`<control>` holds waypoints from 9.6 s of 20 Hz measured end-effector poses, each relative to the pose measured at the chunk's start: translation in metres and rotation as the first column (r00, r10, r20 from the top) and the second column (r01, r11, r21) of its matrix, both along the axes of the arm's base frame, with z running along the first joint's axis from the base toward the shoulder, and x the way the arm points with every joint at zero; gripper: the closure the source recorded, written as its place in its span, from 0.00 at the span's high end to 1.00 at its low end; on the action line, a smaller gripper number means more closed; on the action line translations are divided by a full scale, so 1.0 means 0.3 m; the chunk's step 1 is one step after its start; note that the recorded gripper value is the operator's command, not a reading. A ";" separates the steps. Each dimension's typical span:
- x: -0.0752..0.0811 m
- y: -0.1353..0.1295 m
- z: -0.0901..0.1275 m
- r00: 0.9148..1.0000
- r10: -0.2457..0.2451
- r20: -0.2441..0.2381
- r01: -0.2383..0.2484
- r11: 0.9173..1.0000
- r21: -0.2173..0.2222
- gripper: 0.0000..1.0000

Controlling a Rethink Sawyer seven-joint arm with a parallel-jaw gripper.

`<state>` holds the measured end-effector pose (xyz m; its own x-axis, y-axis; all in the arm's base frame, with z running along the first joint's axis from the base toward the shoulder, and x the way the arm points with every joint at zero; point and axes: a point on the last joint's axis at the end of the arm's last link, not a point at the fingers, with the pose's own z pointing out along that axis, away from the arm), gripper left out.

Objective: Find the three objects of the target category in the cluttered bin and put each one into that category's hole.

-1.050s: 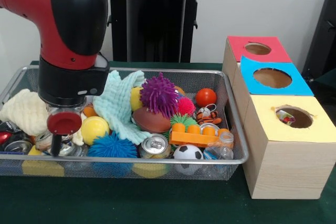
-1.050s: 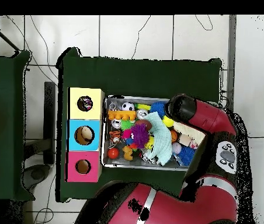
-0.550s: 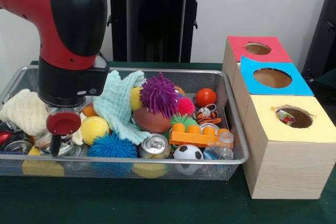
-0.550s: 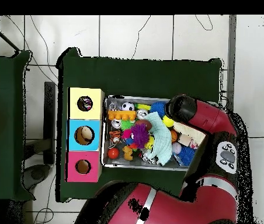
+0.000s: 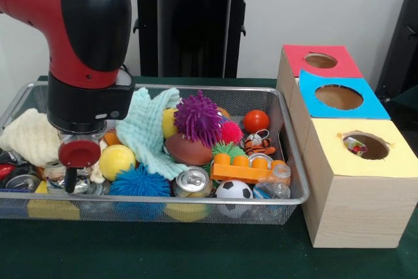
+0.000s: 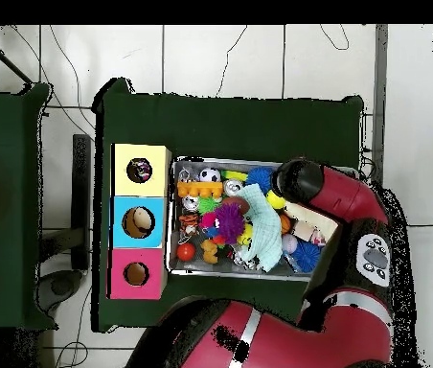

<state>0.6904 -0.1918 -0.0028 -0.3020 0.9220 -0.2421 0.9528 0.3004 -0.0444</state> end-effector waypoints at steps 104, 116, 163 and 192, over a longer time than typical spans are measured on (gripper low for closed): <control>0.033 0.147 0.481 0.982 0.039 -0.187 -0.024 0.996 0.084 0.00; 0.062 0.357 0.670 0.977 0.088 -0.195 -0.067 0.991 0.113 0.00; -0.061 -0.139 0.291 0.998 -0.051 -0.020 0.052 0.999 0.012 1.00; -0.254 -0.032 0.041 0.996 -0.048 -0.076 0.052 0.997 0.058 1.00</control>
